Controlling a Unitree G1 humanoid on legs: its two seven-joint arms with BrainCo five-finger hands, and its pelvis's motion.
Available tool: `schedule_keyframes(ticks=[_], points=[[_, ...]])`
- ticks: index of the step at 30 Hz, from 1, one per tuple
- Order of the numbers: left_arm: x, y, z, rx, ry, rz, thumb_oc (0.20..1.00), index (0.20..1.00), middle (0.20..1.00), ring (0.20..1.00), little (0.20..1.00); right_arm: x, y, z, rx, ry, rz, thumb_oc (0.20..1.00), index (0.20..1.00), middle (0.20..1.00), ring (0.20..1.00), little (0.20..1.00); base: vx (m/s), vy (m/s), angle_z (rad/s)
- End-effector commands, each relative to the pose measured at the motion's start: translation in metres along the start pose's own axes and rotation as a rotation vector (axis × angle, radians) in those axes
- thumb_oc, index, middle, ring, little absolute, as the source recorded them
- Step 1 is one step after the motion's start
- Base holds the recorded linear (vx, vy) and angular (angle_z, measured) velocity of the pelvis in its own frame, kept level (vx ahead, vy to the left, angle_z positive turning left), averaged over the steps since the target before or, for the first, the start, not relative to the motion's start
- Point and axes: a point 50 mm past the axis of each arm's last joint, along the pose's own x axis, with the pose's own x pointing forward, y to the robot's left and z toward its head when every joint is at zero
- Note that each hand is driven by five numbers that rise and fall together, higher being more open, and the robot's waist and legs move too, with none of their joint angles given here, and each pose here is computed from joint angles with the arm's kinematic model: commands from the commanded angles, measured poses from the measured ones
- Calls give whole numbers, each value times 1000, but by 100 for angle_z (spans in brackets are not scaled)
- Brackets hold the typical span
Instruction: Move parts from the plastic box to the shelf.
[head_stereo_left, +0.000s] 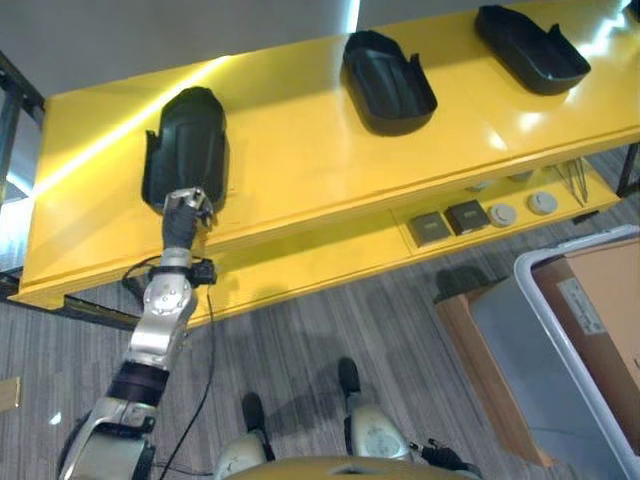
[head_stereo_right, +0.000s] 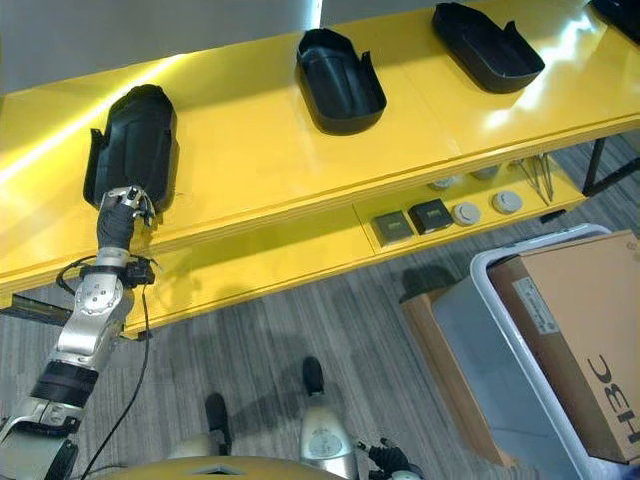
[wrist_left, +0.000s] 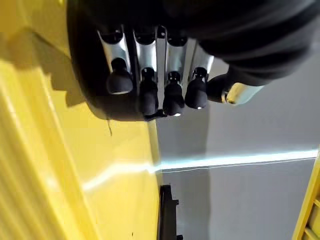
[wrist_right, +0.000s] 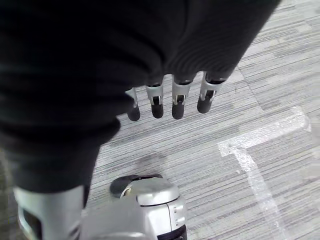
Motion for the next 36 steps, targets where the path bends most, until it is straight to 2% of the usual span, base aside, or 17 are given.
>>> schedule_keyframes(ticks=[1, 16, 20, 23, 27, 32, 34, 36], points=[[20, 16, 18, 44, -100, 67, 200, 200, 200, 200, 200, 1, 8, 7, -73, -23, 15, 1000, 1000, 1000, 1000, 1000, 20, -1, -15], [40, 13, 33, 68, -150, 83, 200, 200, 200, 200, 200, 1, 6, 13, -97, -48, 11, 1000, 1000, 1000, 1000, 1000, 6, -2, -5], [37, 7, 41, 56, -191, 51, 200, 200, 200, 200, 200, 1, 7, 13, -85, -45, 7, 1000, 1000, 1000, 1000, 1000, 10, -4, -5], [29, 3, 50, 119, -251, 12, 200, 200, 200, 200, 200, 1, 6, 9, -72, -31, 4, 1000, 1000, 1000, 1000, 1000, 25, -12, -3], [-2, 4, 53, 237, -331, 16, 200, 200, 200, 200, 200, -1, 14, 4, -35, -21, 15, 1000, 1000, 1000, 1000, 1000, 41, -28, 22], [-51, 23, 28, 326, -230, 67, 200, 200, 200, 200, 200, -1, 19, 3, -14, -2, 3, 1000, 1000, 1000, 1000, 1000, 19, -26, 18], [-68, 28, 10, 355, -135, 78, 200, 200, 200, 200, 200, 0, 20, 4, -9, -4, -3, 1000, 1000, 1000, 1000, 1000, 11, -14, 26], [-82, 32, -5, 418, -61, 68, 576, 576, 576, 576, 576, 0, 20, 4, -1, 2, -14, 1000, 1000, 1000, 1000, 1000, -5, -5, 27]])
